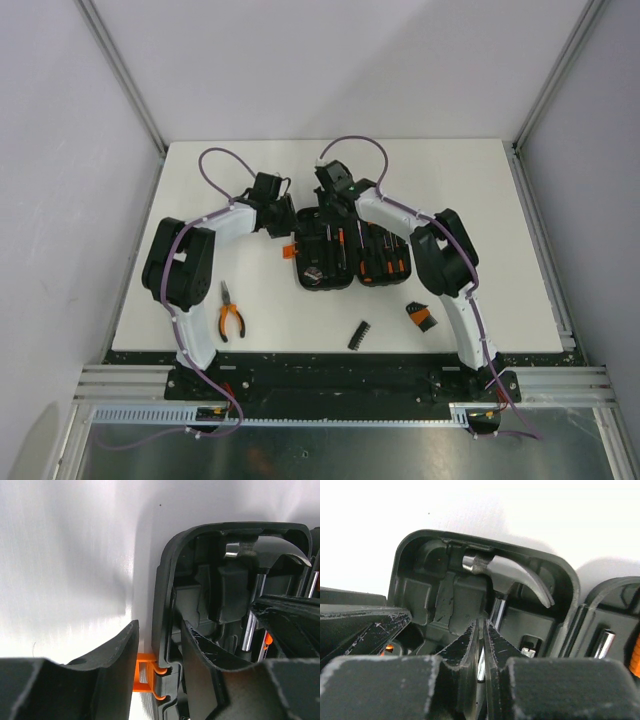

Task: Pack the tool kit

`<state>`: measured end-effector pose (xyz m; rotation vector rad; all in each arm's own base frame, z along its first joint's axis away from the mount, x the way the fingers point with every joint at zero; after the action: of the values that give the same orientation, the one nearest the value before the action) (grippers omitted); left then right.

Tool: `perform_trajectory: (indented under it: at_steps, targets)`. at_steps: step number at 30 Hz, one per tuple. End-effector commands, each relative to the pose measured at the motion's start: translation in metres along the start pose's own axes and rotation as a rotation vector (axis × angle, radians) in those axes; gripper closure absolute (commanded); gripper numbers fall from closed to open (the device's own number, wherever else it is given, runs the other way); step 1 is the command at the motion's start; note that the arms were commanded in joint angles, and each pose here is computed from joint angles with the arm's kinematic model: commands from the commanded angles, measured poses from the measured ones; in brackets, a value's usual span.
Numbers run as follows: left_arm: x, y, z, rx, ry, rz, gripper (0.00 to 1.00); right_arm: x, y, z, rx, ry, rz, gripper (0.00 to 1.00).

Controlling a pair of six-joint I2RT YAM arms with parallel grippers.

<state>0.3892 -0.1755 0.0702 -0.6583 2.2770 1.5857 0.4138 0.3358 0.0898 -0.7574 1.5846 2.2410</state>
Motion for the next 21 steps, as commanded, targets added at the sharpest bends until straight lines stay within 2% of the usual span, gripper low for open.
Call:
perform_trajectory:
  at_steps: [1,10,21]
  targets:
    - [0.0,-0.002,0.002,0.002,-0.013,0.0,0.57,-0.045,0.035,0.004,0.024,0.005,-0.127,0.88]
    - [0.001,-0.003,0.003,0.002,-0.012,0.005,0.59,-0.018,0.012,-0.007,0.078,0.006,-0.015,0.89]
    - [0.001,-0.002,0.003,0.001,-0.01,0.004,0.59,0.006,-0.006,-0.006,0.055,0.028,0.072,0.87]
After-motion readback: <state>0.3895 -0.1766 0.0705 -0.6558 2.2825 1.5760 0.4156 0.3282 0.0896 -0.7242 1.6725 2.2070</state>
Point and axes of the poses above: each gripper's point midway between its finger pads, its own y axis back along the fingers, its own z axis along the line the jaws close on, x = y × z, the point moved 4 cm from there along y, back along the fingers, and after that the axes turned 5 degrees about -y, right-handed, at the moved point
